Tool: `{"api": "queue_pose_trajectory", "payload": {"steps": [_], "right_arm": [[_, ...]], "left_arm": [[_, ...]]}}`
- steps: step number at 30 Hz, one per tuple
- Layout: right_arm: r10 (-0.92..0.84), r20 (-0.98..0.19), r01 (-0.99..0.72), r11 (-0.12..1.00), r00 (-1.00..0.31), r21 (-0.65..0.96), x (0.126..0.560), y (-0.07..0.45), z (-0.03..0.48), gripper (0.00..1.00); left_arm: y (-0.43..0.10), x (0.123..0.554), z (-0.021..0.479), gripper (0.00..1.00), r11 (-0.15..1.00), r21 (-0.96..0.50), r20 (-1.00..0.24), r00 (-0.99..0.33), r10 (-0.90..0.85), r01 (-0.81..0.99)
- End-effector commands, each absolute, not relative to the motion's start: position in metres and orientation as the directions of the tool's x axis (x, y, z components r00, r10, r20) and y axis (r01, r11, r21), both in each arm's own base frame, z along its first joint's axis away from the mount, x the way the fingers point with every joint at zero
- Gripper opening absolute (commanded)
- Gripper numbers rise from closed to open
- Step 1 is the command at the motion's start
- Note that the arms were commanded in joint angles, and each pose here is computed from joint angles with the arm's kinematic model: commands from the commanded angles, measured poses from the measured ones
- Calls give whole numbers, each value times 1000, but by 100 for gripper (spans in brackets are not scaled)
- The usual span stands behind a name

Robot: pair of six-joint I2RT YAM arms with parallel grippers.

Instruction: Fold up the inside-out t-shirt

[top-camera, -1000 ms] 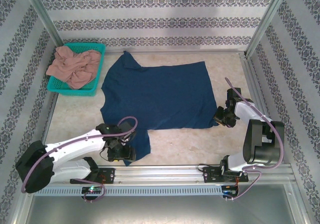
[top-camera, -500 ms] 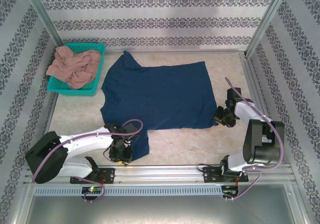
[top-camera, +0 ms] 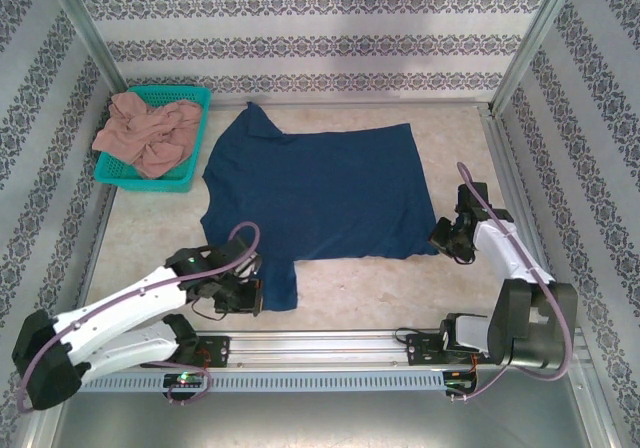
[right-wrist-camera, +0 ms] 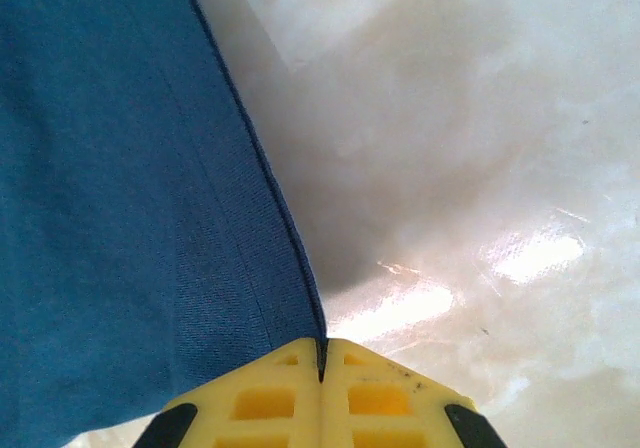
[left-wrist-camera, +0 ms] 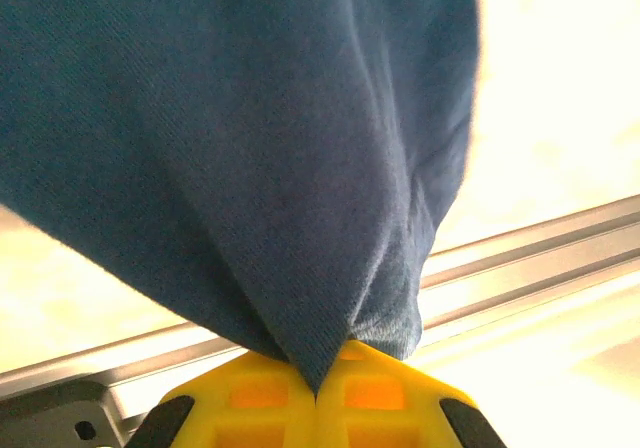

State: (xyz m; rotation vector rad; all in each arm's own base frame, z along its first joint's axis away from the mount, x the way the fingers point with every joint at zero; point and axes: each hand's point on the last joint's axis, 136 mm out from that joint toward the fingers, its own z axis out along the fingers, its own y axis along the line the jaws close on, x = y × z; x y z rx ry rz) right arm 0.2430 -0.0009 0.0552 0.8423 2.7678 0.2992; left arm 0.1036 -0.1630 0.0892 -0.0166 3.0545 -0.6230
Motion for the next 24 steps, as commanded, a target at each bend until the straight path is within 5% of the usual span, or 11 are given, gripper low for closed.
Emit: {"api": "queue_pose_trajectory", "payload": {"steps": [1, 16, 24], "right_arm": [[584, -188, 538, 806, -789, 244, 249, -7, 70, 0], [495, -268, 441, 866, -827, 237, 348, -21, 101, 0], [462, -255, 417, 884, -849, 213, 390, -22, 90, 0]], "left_arm": [[-159, 119, 113, 0, 900, -436, -31, -999, -38, -21], [-119, 305, 173, 0, 886, -464, -281, -948, -147, 0], [-98, 369, 166, 0, 878, -475, -278, -938, -208, -54]]}}
